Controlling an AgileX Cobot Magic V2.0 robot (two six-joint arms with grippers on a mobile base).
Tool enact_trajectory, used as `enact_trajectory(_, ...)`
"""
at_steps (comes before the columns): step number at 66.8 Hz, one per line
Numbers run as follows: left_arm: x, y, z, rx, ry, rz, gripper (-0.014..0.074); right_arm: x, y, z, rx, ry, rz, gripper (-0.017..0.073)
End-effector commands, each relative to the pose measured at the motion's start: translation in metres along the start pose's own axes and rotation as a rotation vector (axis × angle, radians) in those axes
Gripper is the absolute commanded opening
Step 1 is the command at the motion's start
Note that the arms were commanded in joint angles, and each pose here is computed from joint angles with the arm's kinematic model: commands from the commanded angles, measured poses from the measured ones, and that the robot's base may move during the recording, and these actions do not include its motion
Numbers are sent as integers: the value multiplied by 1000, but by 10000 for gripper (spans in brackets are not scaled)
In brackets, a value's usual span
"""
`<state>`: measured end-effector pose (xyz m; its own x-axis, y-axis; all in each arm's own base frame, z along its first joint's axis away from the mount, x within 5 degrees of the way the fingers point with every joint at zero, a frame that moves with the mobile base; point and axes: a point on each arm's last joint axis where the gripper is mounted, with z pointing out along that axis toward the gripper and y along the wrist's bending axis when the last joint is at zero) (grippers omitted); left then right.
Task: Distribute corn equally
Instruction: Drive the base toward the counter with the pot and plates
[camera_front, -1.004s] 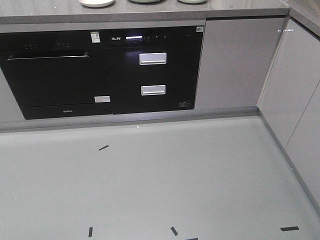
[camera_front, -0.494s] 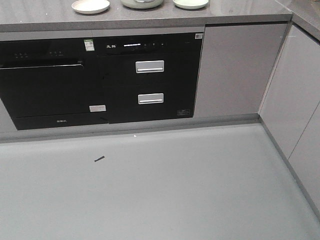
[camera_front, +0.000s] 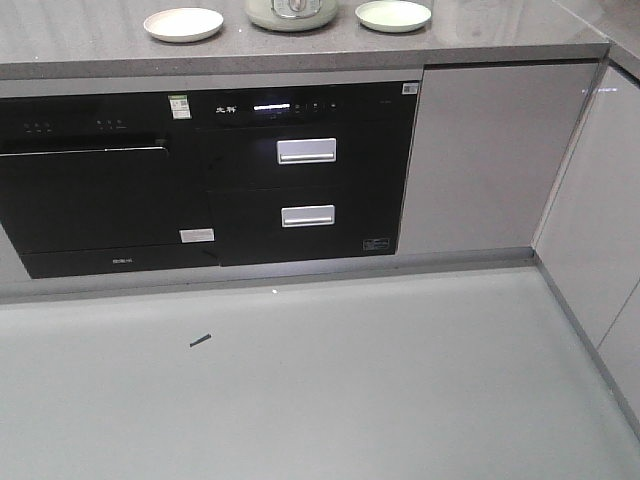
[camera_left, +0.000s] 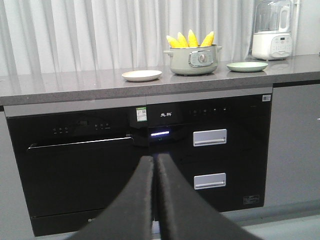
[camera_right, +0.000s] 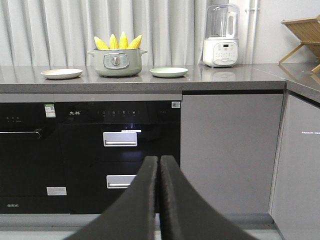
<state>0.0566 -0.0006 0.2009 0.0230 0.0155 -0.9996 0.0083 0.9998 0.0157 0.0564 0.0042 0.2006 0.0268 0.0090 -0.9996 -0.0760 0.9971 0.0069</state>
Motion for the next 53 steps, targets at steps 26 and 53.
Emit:
enact_trajectory(26, -13, 0, -2, 0, -106, -20, -6, -4, 0, 0, -1, -71, -20, -8)
enact_trajectory(53, -13, 0, -2, 0, -106, -20, -6, -4, 0, 0, -1, -71, -20, -8)
